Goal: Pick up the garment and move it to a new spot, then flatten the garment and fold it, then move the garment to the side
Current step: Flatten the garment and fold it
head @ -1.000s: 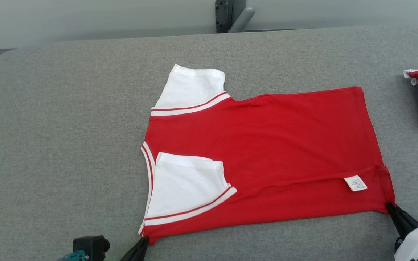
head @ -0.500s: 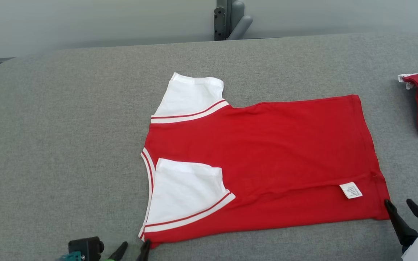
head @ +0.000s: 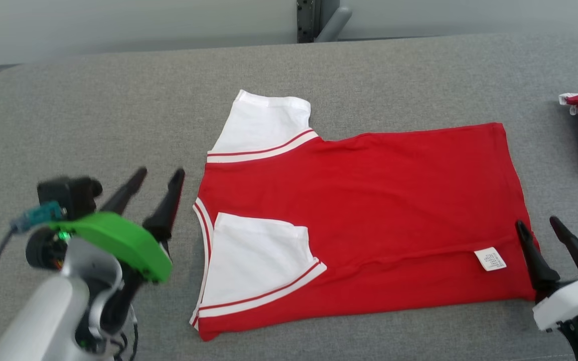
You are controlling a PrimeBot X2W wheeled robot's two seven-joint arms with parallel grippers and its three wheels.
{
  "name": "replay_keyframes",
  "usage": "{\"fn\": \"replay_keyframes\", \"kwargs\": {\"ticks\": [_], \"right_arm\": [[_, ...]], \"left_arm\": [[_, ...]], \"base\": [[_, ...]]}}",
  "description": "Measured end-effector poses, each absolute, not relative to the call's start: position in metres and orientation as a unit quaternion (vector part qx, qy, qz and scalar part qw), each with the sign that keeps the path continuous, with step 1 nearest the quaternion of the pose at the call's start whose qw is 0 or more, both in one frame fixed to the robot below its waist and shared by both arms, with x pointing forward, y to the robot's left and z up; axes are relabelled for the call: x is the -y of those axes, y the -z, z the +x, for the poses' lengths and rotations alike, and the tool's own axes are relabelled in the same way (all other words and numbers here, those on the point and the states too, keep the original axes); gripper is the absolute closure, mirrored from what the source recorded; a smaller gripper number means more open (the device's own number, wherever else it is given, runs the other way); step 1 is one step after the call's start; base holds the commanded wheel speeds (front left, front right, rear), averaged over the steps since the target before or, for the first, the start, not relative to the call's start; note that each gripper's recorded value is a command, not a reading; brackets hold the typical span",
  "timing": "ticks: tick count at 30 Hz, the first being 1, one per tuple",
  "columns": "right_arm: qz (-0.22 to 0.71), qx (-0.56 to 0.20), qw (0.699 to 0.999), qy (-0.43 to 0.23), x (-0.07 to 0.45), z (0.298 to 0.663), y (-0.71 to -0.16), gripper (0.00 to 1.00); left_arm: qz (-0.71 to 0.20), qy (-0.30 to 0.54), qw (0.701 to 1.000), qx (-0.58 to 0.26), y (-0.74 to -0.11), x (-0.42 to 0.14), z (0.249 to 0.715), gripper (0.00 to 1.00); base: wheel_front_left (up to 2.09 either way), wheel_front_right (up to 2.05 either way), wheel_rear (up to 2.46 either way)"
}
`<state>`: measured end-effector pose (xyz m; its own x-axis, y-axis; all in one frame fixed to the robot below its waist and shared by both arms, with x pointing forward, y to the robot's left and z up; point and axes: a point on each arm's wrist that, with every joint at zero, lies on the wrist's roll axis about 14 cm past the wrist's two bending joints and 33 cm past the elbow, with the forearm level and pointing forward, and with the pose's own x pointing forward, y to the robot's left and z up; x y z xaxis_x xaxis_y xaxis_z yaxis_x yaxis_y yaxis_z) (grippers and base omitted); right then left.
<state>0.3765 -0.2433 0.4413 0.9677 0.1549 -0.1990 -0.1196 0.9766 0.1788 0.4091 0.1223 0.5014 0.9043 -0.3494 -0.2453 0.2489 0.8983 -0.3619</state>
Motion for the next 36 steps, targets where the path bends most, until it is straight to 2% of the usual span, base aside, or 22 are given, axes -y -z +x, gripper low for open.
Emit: {"fn": "replay_keyframes", "kwargs": {"ticks": [7, 16, 27, 36], "right_arm": [[0.064, -0.062, 0.992, -0.084, 0.223, 0.416, -0.456, 0.0], [0.065, -0.045, 0.992, -0.095, 0.201, 0.453, -0.45, 0.0], [0.058, -0.07, 0.995, -0.031, 0.24, 0.438, -0.432, 0.0], [0.054, -0.084, 0.995, 0.013, 0.264, 0.421, -0.426, 0.0]], "left_arm": [[-0.156, 0.182, 0.96, -0.146, -0.534, -0.116, 0.495, 0.0], [-0.083, 0.232, 0.935, -0.257, -0.502, -0.093, 0.571, 0.0], [0.013, 0.256, 0.898, -0.358, -0.419, -0.062, 0.604, 0.0], [0.056, 0.267, 0.879, -0.392, -0.38, -0.05, 0.617, 0.0]], "base": [[0.0, 0.0, 0.0], [0.0, 0.0, 0.0], [0.0, 0.0, 0.0], [0.0, 0.0, 0.0]]}}
